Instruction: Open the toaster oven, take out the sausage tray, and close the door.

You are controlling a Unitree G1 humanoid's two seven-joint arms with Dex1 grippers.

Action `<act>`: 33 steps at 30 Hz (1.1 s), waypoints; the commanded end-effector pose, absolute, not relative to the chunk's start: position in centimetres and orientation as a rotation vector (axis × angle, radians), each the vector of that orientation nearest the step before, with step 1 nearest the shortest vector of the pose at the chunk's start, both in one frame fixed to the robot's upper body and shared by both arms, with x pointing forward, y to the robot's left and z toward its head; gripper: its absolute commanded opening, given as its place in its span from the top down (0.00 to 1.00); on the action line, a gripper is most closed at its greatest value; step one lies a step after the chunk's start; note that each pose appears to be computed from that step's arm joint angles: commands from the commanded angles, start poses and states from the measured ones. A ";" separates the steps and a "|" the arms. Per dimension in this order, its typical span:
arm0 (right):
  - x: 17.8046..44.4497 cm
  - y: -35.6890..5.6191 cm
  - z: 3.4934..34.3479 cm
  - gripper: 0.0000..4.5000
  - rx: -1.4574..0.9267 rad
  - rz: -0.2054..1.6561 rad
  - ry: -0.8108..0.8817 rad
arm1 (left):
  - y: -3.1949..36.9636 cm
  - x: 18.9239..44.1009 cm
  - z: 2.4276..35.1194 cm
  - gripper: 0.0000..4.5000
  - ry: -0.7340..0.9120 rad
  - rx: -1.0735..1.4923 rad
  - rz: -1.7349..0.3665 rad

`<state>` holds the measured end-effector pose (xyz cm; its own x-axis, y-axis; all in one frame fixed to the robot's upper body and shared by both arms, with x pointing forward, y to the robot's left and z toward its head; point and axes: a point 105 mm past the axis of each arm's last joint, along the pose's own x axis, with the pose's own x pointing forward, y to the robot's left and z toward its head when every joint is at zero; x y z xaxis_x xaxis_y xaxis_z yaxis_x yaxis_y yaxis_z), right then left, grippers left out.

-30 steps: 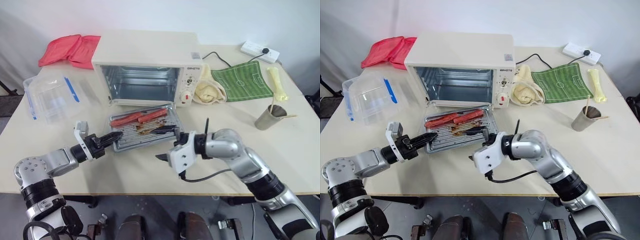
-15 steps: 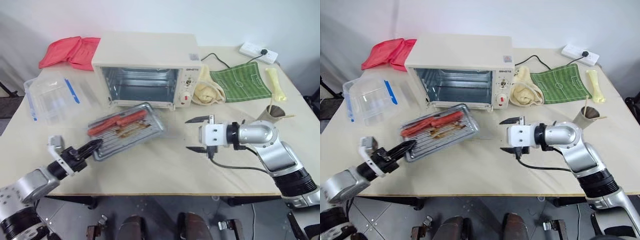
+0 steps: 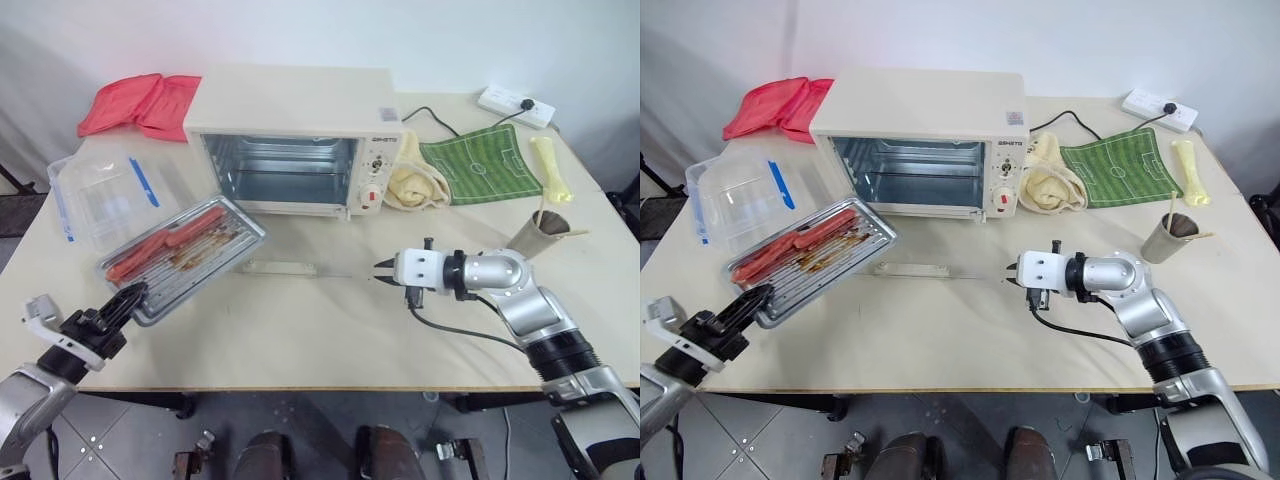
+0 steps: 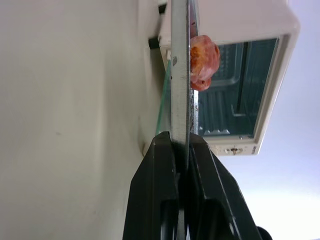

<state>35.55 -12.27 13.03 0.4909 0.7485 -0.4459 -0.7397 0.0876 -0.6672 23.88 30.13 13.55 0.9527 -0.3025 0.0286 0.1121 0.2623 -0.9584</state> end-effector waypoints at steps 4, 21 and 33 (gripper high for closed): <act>36.1 -10.4 13.3 1.00 -0.961 1.127 -0.077 | 32.3 21.8 15.2 1.00 -0.006 -1.286 -0.238; 36.5 -5.7 19.2 1.00 -0.888 1.162 -0.299 | 36.3 17.3 14.7 1.00 -0.183 -1.297 -0.023; 39.8 -5.3 28.4 1.00 -0.928 0.950 -0.518 | 33.3 18.7 12.4 1.00 0.000 -1.334 -0.082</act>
<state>39.53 -4.98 26.24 0.4832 0.8695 -0.1019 -0.5314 0.1988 -0.8235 18.54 34.12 11.40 0.9997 -0.0134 0.0208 0.0232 0.2098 -0.9775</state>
